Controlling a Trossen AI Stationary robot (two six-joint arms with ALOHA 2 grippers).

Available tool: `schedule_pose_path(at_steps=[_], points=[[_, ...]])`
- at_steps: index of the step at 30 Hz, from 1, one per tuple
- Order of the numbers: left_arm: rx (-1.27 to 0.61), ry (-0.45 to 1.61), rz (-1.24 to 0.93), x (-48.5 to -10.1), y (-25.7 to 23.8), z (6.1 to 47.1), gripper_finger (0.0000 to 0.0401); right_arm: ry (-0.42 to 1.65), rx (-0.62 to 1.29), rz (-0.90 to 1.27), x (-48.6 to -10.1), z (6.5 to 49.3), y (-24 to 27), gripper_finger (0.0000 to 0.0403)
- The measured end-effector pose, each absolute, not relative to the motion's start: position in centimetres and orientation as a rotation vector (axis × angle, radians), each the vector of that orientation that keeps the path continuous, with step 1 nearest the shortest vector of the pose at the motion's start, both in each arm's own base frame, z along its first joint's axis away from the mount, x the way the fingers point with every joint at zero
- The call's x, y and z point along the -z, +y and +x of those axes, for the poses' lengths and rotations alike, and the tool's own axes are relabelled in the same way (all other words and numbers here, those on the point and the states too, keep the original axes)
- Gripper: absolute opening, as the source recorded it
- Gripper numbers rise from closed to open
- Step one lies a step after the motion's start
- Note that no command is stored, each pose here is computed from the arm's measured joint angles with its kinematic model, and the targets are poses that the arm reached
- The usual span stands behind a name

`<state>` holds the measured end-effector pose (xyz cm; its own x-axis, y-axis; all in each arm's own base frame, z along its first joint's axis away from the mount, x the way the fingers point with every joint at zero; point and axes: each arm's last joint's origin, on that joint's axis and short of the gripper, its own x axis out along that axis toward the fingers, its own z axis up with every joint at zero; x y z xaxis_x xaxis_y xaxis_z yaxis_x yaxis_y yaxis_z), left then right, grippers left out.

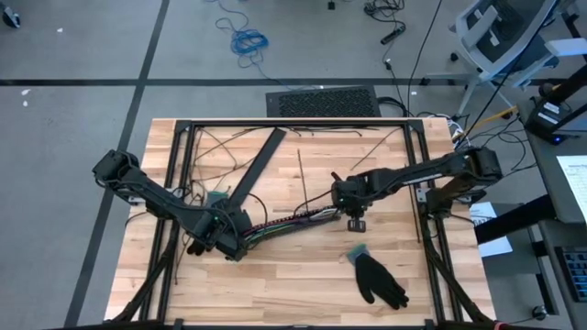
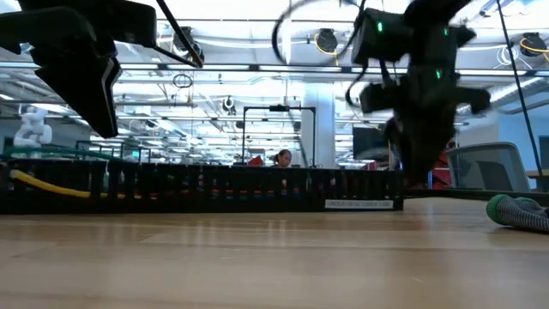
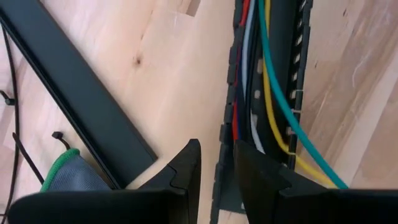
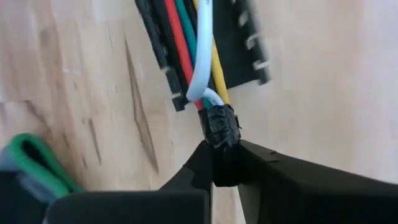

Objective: Ziptie cables
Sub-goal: Put the ziptied cable wires into the cable duct

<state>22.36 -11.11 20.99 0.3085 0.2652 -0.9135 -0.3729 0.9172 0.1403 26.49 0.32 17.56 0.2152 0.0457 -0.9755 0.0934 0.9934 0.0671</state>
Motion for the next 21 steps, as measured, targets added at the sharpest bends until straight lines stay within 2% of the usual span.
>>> schedule_pose_path(at_steps=[10, 14, 21], points=[[-0.453, 1.151, -0.061, -21.0, -11.0, 22.4, 0.0093, 1.193, 0.117, 0.136, -25.1, 27.0, 0.0, 0.0017], [-0.453, 1.151, -0.059, -21.0, -11.0, 22.4, 0.0093, 1.121, 0.091, 0.102, -28.7, 27.8, 0.1, 0.0017], [-0.456, 1.146, -0.055, -21.1, -11.0, 22.4, 0.0093, 0.87, 0.151, 0.093, -36.8, 28.6, -0.7, 0.0016]])
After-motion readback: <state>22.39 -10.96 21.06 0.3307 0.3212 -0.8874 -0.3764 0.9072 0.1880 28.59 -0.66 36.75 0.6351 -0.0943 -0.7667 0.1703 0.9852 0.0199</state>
